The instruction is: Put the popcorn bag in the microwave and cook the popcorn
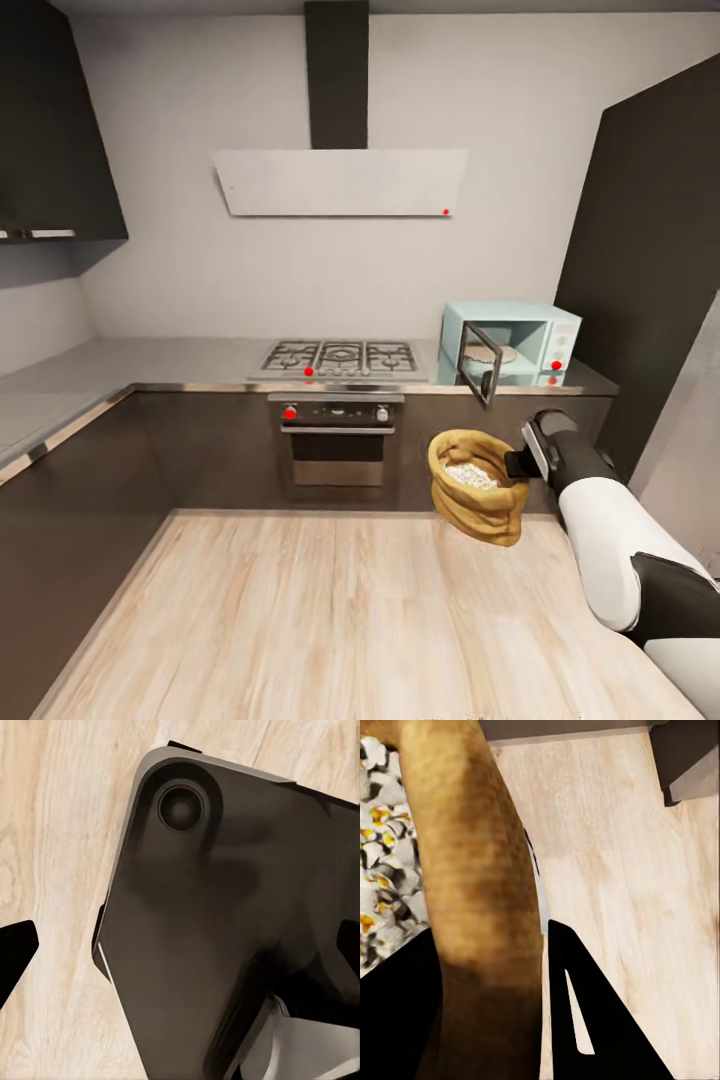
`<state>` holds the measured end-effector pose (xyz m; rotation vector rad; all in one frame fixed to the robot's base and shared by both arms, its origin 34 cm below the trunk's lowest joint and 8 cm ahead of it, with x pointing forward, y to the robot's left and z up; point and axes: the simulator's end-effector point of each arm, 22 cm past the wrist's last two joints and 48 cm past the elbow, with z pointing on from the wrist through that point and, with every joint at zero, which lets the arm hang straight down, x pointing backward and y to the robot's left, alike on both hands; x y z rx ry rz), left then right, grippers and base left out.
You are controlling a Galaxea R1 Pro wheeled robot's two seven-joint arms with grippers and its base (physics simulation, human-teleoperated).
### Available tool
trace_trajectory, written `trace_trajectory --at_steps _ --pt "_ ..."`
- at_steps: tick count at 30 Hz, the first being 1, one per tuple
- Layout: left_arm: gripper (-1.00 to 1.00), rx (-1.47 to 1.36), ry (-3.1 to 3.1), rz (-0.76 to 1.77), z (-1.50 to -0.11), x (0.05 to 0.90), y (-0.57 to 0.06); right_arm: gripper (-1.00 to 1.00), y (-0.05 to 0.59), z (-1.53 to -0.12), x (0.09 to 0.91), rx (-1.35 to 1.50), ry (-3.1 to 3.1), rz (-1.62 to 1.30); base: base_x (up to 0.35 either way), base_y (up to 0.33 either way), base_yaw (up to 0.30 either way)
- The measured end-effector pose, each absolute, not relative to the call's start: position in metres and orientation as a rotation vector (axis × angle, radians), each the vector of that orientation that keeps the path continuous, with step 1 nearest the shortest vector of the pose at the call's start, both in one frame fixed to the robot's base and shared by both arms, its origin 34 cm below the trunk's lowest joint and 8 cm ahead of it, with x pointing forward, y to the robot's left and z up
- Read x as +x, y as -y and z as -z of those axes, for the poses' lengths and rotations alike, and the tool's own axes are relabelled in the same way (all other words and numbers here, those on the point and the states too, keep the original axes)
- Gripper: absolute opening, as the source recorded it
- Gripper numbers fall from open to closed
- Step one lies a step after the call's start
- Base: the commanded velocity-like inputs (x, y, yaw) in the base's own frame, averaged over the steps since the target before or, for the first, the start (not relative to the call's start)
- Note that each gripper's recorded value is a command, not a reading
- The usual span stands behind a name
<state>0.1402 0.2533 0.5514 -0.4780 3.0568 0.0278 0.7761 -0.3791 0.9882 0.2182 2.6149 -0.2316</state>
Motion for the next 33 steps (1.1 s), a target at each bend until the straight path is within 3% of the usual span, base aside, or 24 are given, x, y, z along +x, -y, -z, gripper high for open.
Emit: trace_trajectory --at_steps 25,33 --pt "1.00 -0.495 -3.056 -0.023 -0.5514 0.1398 -0.2498 -1.00 0.3801 -0.9878 0.7759 0.222 -2.615 0.225 0.001 0.000 -0.292" --pt "1.00 -0.465 -3.061 -0.019 -0.5514 0.1397 -0.2485 -1.00 0.3782 -0.9881 0.7759 0.221 -2.615 0.221 0.201 -0.174 -0.045"
